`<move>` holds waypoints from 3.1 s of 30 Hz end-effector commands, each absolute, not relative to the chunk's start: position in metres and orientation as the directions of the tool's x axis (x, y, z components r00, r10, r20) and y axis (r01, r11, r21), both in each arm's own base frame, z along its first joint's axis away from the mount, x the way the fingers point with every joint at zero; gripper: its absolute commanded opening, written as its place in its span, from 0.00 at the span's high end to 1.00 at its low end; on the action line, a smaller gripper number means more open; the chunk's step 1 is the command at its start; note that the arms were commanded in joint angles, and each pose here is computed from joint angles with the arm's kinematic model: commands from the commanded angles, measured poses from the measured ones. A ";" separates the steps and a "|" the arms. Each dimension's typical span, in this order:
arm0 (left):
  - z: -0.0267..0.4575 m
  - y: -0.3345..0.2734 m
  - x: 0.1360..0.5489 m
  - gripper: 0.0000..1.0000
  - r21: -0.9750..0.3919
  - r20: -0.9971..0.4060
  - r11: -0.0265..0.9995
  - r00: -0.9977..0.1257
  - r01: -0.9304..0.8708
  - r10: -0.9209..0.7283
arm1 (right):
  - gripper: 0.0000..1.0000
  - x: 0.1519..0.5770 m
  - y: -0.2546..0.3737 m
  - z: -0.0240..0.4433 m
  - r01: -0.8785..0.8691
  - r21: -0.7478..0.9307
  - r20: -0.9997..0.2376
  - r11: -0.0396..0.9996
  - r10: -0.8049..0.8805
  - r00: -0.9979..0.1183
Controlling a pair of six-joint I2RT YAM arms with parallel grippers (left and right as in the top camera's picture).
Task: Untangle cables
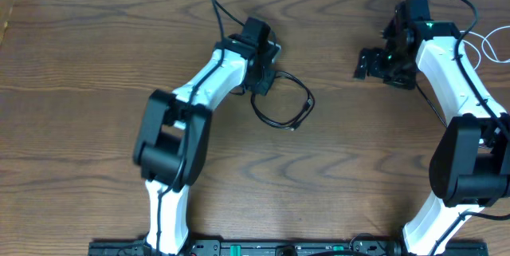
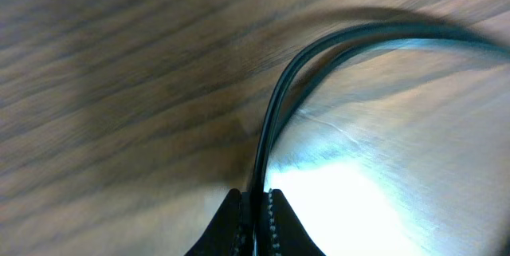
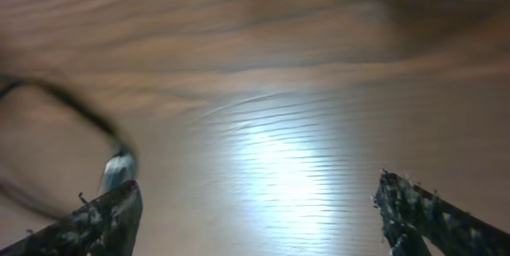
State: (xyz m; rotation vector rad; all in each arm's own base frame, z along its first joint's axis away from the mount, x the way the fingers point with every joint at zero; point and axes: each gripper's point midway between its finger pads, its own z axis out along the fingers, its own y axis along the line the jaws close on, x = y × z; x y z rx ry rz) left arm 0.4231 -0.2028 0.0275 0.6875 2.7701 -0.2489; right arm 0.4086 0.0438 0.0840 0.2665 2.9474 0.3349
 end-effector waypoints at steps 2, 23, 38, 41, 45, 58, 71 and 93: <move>0.152 -0.222 0.422 0.93 -0.243 -0.520 0.872 -0.816 0.425 0.253 | 0.20 0.411 0.109 0.149 -0.214 0.533 -0.310 0.819 -0.046 -0.950; 0.365 -0.208 0.362 0.93 -0.449 -0.779 0.789 -0.617 0.420 -0.114 | 0.11 0.394 0.162 0.246 -0.458 0.630 -0.532 0.628 -0.081 -0.843; 0.444 -0.195 0.332 0.93 -0.535 -0.818 0.711 -0.490 0.457 -0.300 | 0.06 0.396 0.199 0.235 -0.541 0.566 -0.580 0.622 -0.166 -0.798; 0.451 -0.193 0.326 0.92 -0.538 -0.820 0.704 -0.480 0.463 -0.311 | 0.06 0.400 0.212 0.238 -0.582 0.547 -0.616 0.601 -0.182 -0.766; 0.458 -0.190 0.320 0.93 -0.546 -0.819 0.696 -0.472 0.466 -0.327 | 0.07 0.403 0.235 0.247 -0.653 0.510 -0.679 0.560 -0.205 -0.705; 0.459 -0.194 0.309 0.92 -0.582 -0.793 0.659 -0.510 0.477 -0.332 | 0.94 0.404 0.283 0.277 -0.774 0.425 -0.802 0.468 -0.201 -0.562; 0.391 -0.161 0.332 0.76 -0.537 -0.726 0.818 -0.608 0.208 -0.322 | 0.99 0.439 0.191 0.303 -0.445 0.470 -0.722 0.763 0.042 -0.690; 0.334 -0.169 0.354 0.56 -0.416 -0.697 0.884 -0.700 0.213 -0.159 | 0.99 0.392 -0.133 0.437 0.314 0.258 -0.816 0.914 0.380 -0.436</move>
